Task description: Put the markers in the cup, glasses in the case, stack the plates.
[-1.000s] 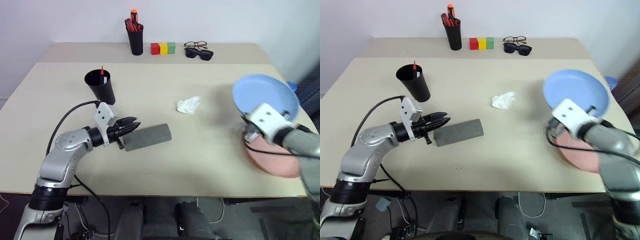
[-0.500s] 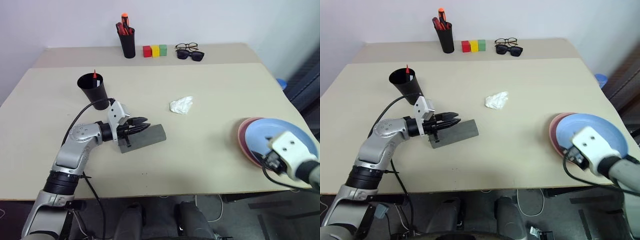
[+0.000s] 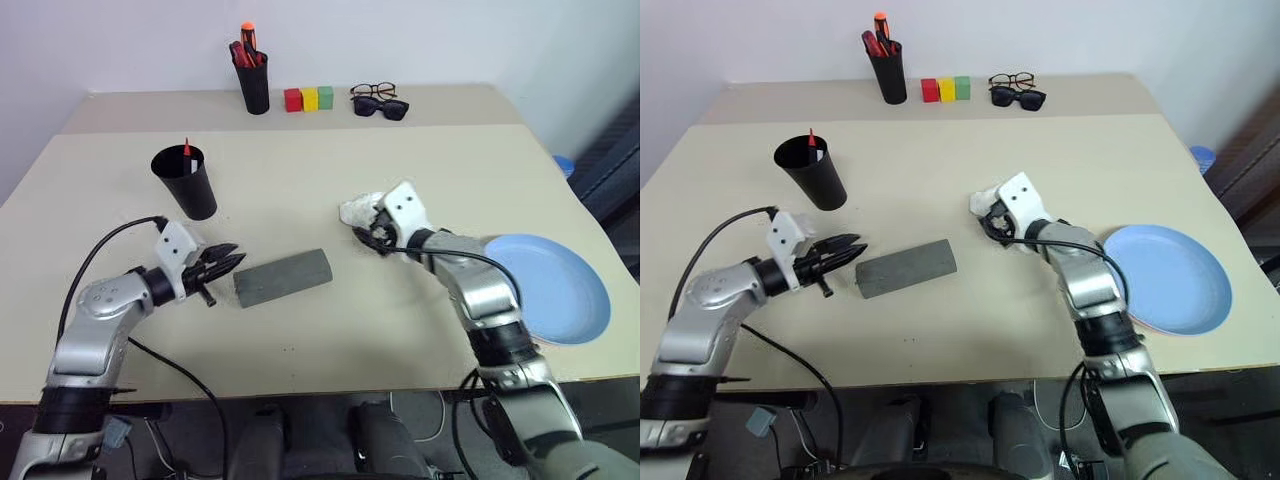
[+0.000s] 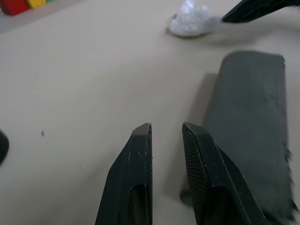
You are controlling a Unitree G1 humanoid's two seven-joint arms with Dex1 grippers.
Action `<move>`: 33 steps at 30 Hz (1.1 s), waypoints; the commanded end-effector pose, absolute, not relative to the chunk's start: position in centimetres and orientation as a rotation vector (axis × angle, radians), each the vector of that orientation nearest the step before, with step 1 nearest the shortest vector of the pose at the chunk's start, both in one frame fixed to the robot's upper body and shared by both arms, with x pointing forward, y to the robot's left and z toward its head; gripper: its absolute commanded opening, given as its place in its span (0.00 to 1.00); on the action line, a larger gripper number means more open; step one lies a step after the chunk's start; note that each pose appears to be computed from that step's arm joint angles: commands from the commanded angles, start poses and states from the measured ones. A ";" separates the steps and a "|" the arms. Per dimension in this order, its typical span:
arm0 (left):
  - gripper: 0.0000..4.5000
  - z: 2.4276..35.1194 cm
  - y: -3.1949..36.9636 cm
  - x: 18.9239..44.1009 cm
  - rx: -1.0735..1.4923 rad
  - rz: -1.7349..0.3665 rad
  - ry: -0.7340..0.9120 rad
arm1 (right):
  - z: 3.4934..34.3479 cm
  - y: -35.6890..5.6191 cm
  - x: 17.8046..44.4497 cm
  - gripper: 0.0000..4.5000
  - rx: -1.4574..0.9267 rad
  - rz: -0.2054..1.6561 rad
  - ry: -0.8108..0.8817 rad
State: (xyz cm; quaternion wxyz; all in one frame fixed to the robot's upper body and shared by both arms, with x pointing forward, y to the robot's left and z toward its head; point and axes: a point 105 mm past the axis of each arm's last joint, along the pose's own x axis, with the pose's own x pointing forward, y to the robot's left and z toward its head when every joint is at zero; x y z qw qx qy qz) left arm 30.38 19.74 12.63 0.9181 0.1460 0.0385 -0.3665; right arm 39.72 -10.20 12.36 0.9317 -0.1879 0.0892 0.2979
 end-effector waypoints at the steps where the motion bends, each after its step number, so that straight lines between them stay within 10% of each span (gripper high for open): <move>1: 0.22 14.3 19.7 29.5 0.306 -0.720 0.018 | 12.6 -9.3 41.4 0.99 -0.438 0.594 0.139; 7: 0.22 14.4 18.8 28.5 0.306 -0.707 0.022 | 11.0 -9.5 43.2 0.93 -0.396 0.518 0.188; 16: 0.22 15.6 17.9 28.9 0.302 -0.720 0.013 | 11.6 -10.6 43.5 0.01 -0.365 0.458 0.165; 25: 0.22 16.7 15.5 30.1 0.297 -0.832 -0.010 | 17.3 -18.1 37.3 0.01 -0.508 0.336 0.005; 33: 0.22 16.8 13.0 31.7 0.273 -0.949 -0.006 | 16.9 -28.4 27.9 0.07 -0.561 0.098 0.203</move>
